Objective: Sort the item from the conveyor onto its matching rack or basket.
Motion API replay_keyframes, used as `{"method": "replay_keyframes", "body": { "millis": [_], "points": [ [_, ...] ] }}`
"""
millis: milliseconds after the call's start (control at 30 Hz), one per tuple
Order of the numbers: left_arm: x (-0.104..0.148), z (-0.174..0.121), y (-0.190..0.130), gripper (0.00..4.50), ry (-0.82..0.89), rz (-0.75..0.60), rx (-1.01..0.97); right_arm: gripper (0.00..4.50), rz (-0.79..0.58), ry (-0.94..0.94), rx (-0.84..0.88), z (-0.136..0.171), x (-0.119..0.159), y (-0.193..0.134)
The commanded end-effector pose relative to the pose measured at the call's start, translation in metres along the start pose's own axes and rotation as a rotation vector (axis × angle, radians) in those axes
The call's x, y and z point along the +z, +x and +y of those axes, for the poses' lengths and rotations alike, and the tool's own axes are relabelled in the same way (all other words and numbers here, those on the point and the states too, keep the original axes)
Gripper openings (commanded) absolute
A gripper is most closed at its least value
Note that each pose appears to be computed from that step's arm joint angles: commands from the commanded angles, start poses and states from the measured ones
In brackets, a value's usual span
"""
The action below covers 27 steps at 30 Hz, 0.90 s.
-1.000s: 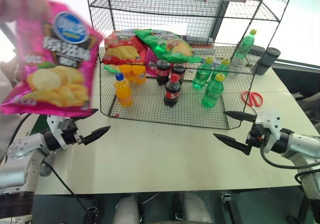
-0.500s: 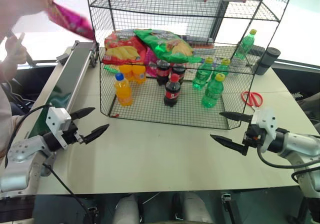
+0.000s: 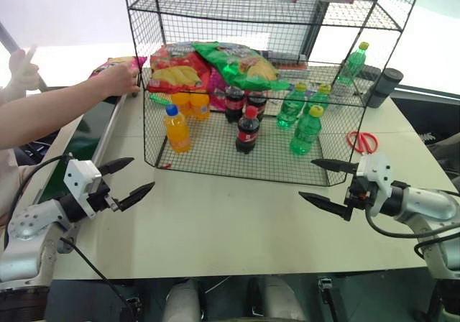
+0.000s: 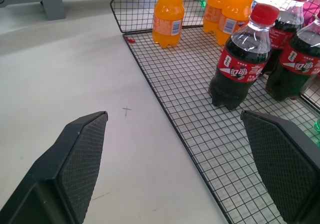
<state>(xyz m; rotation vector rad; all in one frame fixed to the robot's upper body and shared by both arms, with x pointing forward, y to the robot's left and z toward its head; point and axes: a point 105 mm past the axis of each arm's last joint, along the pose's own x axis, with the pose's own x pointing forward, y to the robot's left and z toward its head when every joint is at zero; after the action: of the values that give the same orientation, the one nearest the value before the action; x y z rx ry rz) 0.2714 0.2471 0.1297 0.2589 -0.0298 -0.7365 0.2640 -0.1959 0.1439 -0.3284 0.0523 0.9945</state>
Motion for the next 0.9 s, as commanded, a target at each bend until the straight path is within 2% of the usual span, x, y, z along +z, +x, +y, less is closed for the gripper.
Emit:
{"method": "replay_keyframes", "body": {
  "millis": [33,333,633,767,900],
  "points": [
    [0.009,0.008,-0.008,4.50,0.048,-0.013,0.030,4.45,-0.028,-0.035,0.005,-0.002,0.008,0.003],
    [0.010,0.016,-0.034,4.50,0.134,0.025,0.144,4.45,-0.104,-0.012,0.079,0.008,0.014,0.034],
    [0.011,0.037,-0.083,4.50,0.457,0.164,0.383,4.45,-0.195,0.051,0.239,0.020,0.026,0.074],
    [0.004,0.044,-0.112,4.50,0.636,0.308,0.466,4.45,-0.251,0.074,0.309,0.032,0.038,0.094],
    [0.002,0.048,-0.133,4.50,0.746,0.378,0.527,4.45,-0.271,0.094,0.386,0.046,0.044,0.103]
  ]
}}
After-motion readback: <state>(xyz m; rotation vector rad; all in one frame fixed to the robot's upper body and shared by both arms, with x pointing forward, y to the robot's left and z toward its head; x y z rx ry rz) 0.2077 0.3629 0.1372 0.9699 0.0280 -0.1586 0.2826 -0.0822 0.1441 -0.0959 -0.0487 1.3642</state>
